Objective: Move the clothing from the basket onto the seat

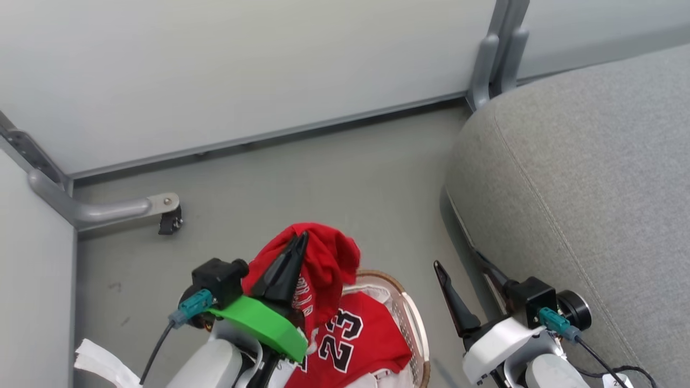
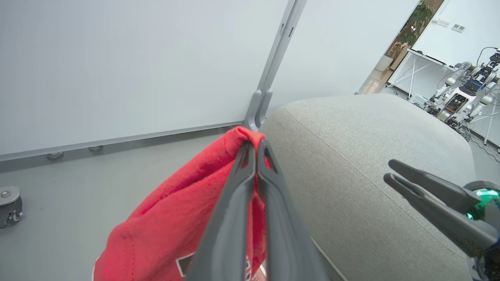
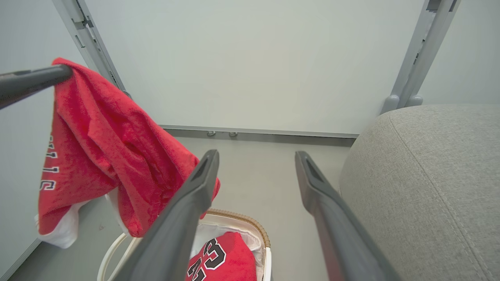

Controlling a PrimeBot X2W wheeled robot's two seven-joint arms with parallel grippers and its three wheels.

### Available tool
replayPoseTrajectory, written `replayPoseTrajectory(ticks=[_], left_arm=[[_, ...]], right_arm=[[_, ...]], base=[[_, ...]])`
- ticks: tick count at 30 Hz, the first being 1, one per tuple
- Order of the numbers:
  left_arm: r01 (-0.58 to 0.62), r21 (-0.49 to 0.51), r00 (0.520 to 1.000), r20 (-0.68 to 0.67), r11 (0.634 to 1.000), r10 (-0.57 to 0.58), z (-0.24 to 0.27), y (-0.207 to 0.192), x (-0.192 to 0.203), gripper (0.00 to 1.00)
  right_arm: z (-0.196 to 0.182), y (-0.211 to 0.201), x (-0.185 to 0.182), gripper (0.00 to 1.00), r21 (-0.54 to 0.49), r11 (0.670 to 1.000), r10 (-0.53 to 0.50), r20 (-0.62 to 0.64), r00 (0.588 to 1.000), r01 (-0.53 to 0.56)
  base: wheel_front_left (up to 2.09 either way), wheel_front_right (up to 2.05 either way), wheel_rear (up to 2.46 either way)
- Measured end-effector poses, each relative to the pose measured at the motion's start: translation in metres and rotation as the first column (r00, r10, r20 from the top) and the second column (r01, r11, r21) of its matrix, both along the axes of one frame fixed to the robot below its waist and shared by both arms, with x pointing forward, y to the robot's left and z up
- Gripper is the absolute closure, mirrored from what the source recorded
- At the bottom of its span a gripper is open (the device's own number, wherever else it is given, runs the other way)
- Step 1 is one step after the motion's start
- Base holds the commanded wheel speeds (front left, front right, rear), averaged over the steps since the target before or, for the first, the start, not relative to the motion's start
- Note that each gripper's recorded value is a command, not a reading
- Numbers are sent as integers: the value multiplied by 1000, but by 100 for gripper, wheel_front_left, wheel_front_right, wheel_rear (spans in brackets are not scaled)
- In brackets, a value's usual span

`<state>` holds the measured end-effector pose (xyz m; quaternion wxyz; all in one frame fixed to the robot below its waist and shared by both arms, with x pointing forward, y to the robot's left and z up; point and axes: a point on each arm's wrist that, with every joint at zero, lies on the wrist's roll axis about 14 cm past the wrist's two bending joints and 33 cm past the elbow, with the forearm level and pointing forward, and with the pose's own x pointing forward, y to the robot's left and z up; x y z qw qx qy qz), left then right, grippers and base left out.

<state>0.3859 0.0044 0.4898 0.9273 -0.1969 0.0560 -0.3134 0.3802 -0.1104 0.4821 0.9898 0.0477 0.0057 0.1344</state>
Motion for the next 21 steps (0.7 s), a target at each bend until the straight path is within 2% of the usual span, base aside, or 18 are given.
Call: replayPoseTrajectory(ticks=[11, 21], left_arm=[[-32, -109, 980, 190, 993, 53, 75, 7, 2, 100], [-18, -132, 969, 242, 991, 50, 95, 4, -3, 100]], right_arm=[[0, 15, -15, 0, -4, 999, 46, -1, 999, -46], [-15, 41, -28, 0, -13, 991, 131, -48, 990, -132]], base=[[0, 0, 0], [0, 0, 0]])
